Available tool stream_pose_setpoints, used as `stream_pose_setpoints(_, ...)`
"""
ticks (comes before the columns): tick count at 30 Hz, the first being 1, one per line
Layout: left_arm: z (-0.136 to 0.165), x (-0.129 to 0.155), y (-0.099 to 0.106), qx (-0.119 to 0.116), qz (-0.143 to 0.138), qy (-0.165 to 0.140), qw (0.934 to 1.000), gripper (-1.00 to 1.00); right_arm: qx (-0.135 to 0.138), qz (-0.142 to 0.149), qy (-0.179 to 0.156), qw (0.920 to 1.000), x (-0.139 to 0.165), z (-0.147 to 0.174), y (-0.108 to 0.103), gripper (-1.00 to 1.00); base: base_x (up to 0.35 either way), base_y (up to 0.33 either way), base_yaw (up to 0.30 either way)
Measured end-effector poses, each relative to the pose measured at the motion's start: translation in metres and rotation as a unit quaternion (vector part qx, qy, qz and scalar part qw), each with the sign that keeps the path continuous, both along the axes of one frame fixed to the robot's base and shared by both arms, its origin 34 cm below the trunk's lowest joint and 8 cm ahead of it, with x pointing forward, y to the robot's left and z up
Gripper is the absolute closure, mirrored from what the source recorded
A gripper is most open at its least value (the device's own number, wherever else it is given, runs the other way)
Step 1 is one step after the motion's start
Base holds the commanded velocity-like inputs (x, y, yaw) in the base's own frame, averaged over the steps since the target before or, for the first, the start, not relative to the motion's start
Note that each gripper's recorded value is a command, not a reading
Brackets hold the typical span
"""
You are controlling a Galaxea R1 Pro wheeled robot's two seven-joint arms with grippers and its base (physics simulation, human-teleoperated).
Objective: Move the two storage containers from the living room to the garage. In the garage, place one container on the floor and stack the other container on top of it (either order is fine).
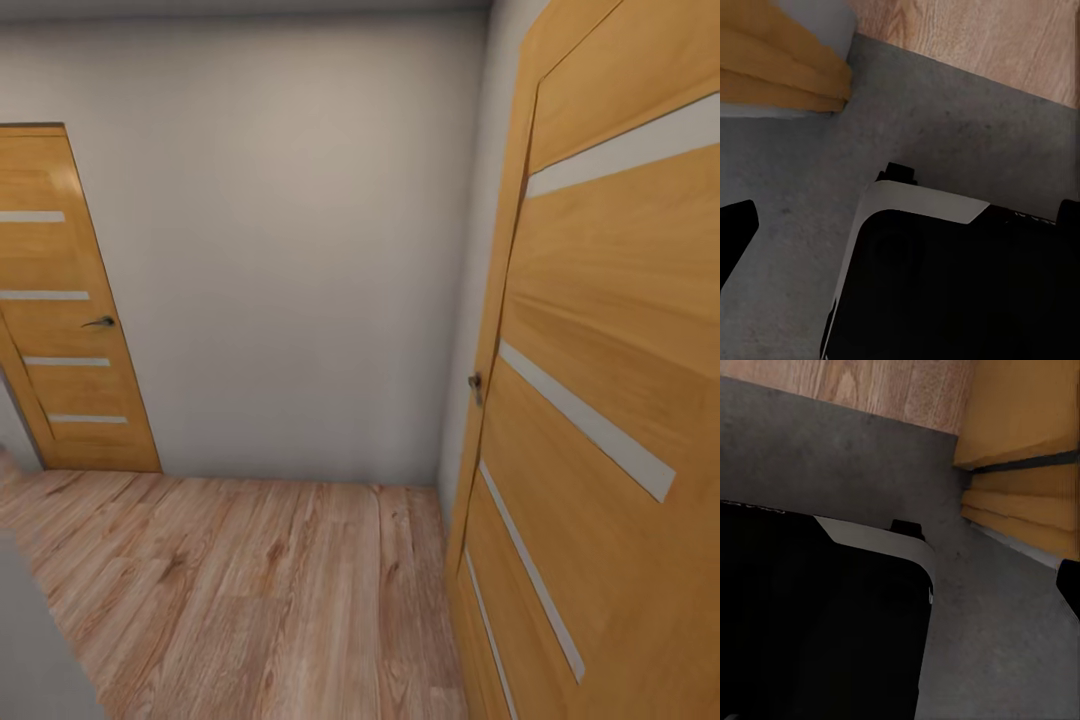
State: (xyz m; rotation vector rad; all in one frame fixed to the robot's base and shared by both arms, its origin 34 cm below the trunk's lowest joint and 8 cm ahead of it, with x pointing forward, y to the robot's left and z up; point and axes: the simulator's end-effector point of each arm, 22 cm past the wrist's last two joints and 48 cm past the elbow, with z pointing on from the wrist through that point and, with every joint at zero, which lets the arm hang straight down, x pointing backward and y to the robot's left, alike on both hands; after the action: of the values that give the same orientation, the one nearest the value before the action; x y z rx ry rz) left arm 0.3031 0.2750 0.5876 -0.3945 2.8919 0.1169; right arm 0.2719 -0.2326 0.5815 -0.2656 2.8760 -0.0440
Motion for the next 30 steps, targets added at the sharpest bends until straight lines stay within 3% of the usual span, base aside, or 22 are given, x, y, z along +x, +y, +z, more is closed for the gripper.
stream_pose_setpoints(30, -0.0003, 0.0002, -0.0025, -0.002, -0.001, 0.0, 1.0, -1.0, 0.0, 0.001, 0.001, 1.0, -0.0001, -0.0002, 0.0, -1.0, 0.022, 0.036, 0.0)
